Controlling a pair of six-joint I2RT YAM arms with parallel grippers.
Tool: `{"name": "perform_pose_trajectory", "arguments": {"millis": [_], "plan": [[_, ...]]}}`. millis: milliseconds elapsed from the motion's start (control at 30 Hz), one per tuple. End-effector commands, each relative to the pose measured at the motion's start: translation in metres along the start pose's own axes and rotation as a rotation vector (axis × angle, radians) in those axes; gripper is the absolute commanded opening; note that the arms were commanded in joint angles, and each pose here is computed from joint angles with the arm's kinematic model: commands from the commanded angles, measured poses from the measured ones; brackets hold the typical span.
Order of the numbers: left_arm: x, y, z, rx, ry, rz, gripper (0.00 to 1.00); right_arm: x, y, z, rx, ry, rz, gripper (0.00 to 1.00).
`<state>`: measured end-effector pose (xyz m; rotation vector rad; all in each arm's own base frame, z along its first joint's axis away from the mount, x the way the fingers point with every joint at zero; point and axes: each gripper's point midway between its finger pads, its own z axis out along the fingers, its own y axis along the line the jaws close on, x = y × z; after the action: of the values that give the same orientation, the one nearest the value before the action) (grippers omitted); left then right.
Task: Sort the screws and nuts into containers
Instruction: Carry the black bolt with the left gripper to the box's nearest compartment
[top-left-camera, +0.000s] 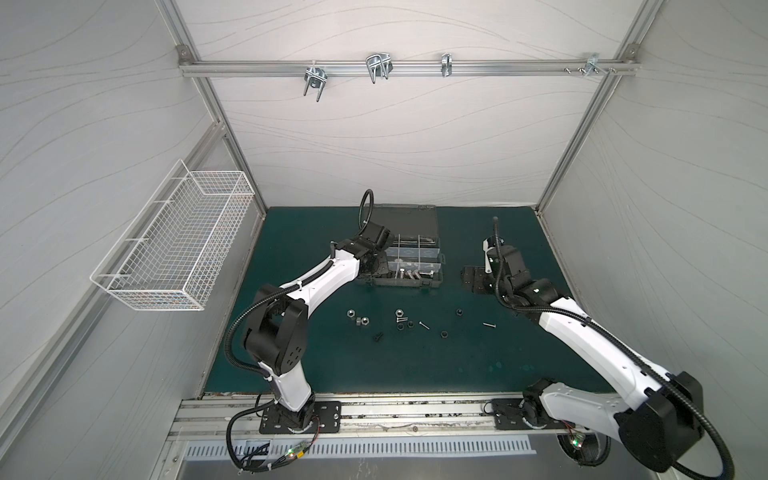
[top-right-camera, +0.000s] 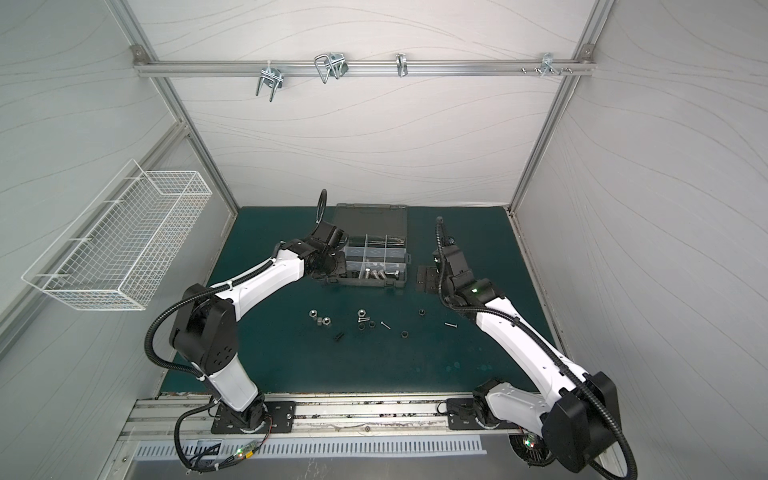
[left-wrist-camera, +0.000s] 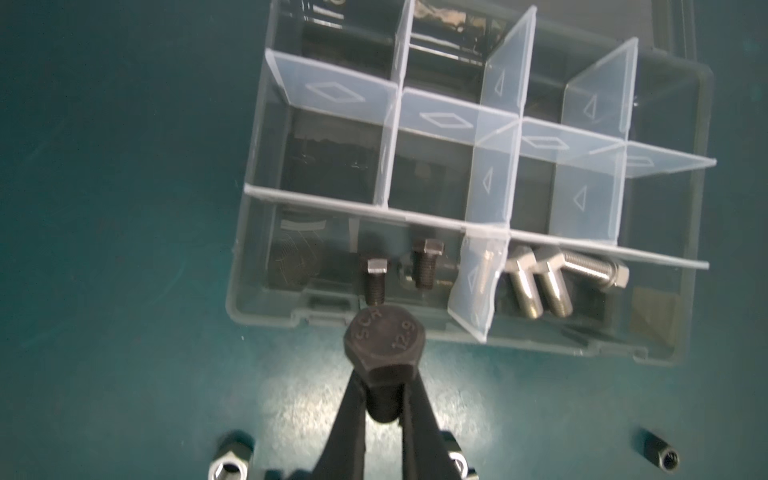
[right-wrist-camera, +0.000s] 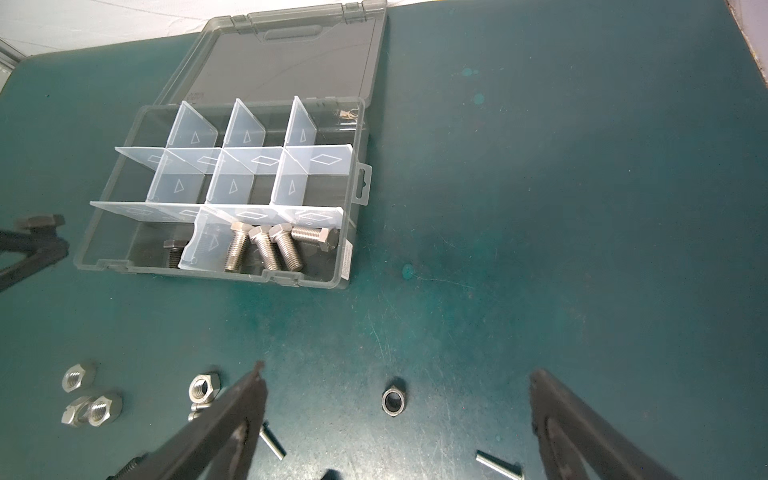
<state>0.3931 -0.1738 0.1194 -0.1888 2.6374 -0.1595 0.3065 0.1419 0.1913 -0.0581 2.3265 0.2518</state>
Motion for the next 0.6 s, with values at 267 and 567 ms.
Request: {"name": "perform_pose_trajectory", "arguments": {"millis": [267,567], "plan": [[-0.019,0.015,0.026,-0.058,0.034,0.016,0.07,0.000,-0.002,-0.006,-0.006,0.005,0.036,0.99],[-0.012,0.026,0.043,-0.087,0.078,0.006,0.10,0.001,0.000,-0.004,-0.010,0.015,0.041,0.99]]}}
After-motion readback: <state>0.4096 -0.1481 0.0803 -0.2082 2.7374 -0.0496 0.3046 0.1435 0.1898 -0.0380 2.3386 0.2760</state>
